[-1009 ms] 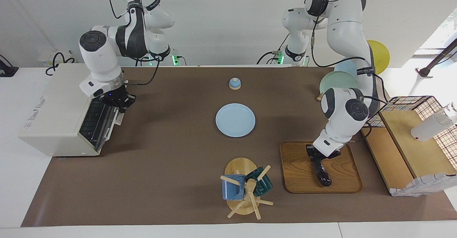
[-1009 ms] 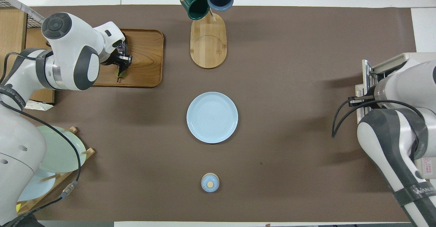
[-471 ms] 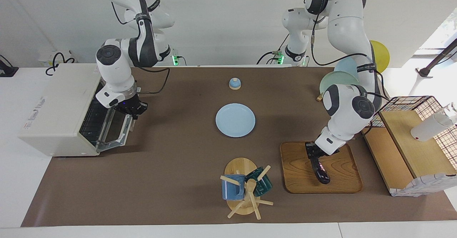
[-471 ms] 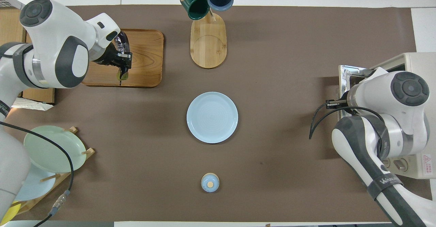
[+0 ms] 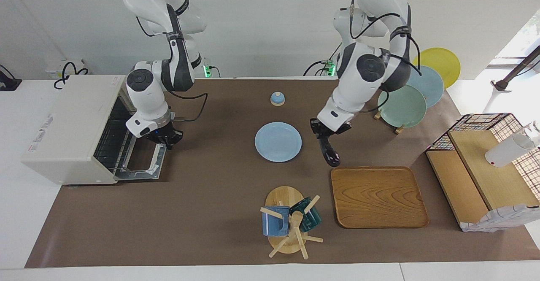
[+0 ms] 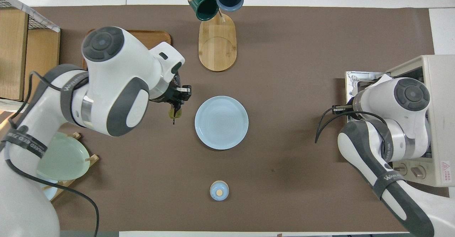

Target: Put eggplant into oven

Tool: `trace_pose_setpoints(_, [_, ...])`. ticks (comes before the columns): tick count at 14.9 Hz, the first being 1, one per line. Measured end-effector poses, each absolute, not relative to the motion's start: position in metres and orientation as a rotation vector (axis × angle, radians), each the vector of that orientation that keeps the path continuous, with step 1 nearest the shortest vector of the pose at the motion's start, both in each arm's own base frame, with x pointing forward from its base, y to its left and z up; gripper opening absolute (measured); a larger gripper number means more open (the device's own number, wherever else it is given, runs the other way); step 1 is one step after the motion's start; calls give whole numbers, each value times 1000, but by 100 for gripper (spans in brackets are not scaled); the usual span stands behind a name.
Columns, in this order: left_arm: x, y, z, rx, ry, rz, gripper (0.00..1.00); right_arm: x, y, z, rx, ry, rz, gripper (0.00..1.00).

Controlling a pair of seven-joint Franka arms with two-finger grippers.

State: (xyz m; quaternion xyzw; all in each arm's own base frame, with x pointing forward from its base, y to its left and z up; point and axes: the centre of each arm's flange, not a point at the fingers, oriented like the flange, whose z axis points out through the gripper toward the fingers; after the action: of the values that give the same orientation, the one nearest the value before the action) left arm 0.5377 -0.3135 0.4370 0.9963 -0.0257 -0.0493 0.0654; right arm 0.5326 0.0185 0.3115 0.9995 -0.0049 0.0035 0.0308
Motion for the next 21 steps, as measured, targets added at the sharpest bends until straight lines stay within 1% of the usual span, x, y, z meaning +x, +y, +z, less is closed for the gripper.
trace_pose_setpoints(3, [498, -368, 421, 2984, -53, -61, 28, 534, 18, 300, 3082, -16, 4, 1])
trace_pose_setpoints(5, [475, -383, 403, 2984, -56, -48, 28, 535, 18, 296, 3083, -16, 11, 1])
trace_pose_setpoints(7, [460, -391, 388, 2985, -62, -44, 28, 536, 19, 297, 3083, -13, 17, 1])
trace_pose_setpoints(10, [440, -402, 357, 2967, -70, 9, 28, 544, 21, 307, 3094, -26, 34, 1])
trace_pose_setpoints(13, [424, -417, 332, 2964, -73, 13, 28, 553, 30, 333, 3112, -44, -42, 1])
trace_pose_setpoints(14, [423, -419, 326, 2965, -74, 11, 28, 555, 32, 343, 3112, -43, -55, 7])
trace_pose_setpoints(15, [424, -420, 321, 2965, -72, 11, 28, 555, 33, 351, 3110, -40, -65, 16])
trace_pose_setpoints(16, [425, -420, 317, 2966, -68, 12, 28, 553, 37, 357, 3110, -30, -70, 26])
trace_pose_setpoints(19, [428, -418, 315, 2967, -60, 13, 28, 542, 54, 380, 3104, 18, -107, 61])
trace_pose_setpoints(21, [430, -418, 318, 2964, -56, 19, 28, 536, 64, 395, 3103, 43, -110, 80])
